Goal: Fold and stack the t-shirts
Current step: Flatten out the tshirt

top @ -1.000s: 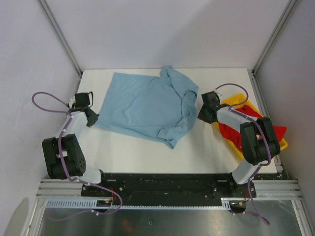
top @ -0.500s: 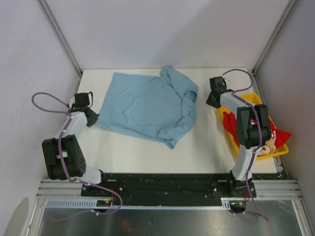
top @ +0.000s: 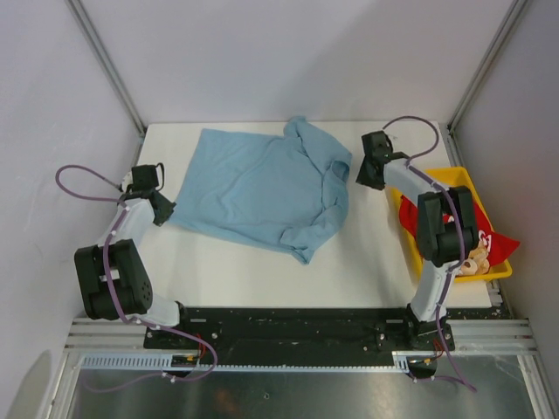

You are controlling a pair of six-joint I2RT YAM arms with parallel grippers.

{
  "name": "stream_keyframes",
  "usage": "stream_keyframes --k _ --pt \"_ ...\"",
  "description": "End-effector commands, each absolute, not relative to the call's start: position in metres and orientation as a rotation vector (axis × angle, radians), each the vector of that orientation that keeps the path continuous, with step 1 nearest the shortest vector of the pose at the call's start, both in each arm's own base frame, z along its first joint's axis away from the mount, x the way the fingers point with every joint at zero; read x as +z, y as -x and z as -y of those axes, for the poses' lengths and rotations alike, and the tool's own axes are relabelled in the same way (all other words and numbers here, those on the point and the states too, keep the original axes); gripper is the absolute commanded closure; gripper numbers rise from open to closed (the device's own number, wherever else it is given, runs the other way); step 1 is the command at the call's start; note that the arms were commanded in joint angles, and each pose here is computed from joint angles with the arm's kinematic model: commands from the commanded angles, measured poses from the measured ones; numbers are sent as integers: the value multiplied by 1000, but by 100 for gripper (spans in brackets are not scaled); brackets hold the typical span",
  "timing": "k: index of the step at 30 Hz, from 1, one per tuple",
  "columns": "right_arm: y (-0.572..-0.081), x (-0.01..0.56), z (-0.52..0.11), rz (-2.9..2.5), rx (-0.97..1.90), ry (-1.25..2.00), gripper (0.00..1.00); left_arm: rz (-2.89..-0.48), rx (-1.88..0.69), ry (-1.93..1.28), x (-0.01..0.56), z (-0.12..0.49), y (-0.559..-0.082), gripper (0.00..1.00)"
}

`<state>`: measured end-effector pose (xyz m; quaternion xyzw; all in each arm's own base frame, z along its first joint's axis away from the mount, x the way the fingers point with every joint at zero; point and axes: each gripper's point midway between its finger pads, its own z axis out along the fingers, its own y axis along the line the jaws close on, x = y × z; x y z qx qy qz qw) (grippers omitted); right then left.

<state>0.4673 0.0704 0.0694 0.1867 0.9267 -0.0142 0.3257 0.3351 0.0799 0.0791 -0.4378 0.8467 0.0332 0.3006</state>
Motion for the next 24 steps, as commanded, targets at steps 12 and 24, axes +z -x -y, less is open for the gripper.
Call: stream_keyframes --k 12,24 --pt "-326 94 -204 -2453 285 -298 49 -2184 66 1182 91 -83 -337 100" --pt "-279 84 -260 -2450 386 -260 52 -2193 64 1185 88 -82 -337 100"
